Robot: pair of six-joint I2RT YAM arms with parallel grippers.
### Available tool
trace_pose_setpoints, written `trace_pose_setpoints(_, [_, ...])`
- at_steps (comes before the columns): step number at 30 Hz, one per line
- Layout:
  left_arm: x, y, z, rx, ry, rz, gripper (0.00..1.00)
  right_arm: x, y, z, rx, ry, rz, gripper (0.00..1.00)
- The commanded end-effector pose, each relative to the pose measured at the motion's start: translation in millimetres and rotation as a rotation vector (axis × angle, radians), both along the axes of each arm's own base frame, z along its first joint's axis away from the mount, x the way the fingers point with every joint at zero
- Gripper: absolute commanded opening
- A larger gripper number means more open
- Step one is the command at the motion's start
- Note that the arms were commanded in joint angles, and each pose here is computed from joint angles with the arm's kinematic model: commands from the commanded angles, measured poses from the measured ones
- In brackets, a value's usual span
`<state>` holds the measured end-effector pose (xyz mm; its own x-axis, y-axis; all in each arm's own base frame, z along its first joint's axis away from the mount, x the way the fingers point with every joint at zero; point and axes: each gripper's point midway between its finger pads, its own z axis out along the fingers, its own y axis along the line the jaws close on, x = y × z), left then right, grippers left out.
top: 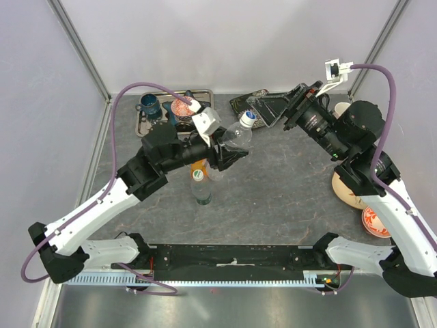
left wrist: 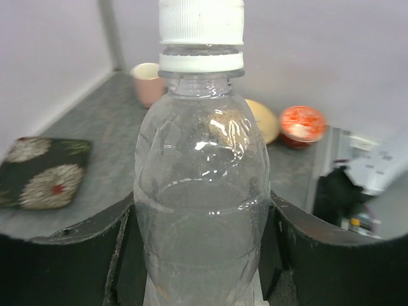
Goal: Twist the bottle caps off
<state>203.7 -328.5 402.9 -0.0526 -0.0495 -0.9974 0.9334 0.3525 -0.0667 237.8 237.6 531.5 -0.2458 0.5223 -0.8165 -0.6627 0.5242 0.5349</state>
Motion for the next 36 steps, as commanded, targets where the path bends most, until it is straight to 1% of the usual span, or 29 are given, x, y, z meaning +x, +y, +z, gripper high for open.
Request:
trace_pose_setpoints(1, [48.3,27.5,1.2,0.108,-0.146,0.4,0.46,16.0,-23.4,-6.0,0.063,0.093,-0.16,0.89])
trace_pose_setpoints(4, [53.3,24.7,-4.9,0.151,-0.159,0.467,0.46,19.8,-19.5,-9.6,0.031,0.109,-0.159,0.89])
trace_pose_setpoints(7, [54.6,23.8,-5.9,0.167,-0.172,0.508,0.46,23.7,-6.2,-19.9,-0.011,0.139,-0.118,0.89])
trace_pose_setpoints(10, [54.3,22.0,-4.3,0.172,-0.185,0.519,0.46,26.1,5.9,-32.1,-0.048,0.165,-0.08,0.88])
trace_pose_setpoints(13, [53.8,20.2,-5.1,0.18,-0.19,0.522,0.46,28.3,16.7,-44.5,-0.088,0.186,-0.047,0.85])
trace_pose_setpoints(19, [52.5,21.8,-2.3,0.17,-0.194,0.528,0.46,33.3,23.9,-65.0,-0.136,0.222,-0.041,0.81])
trace_pose_setpoints(31, [51.3,21.7,-4.5,0.172,-0.195,0.525,0.46,34.5,25.8,-74.2,-0.15,0.23,-0.04,0.59])
trace_pose_setpoints(32, [51.8,22.0,-4.2,0.17,-0.196,0.526,0.46,35.0,25.5,-75.0,-0.152,0.23,-0.041,0.55])
trace_pose_setpoints(36, [50.7,22.3,-3.4,0.169,-0.198,0.524,0.46,33.9,26.6,-78.3,-0.157,0.235,-0.034,0.43])
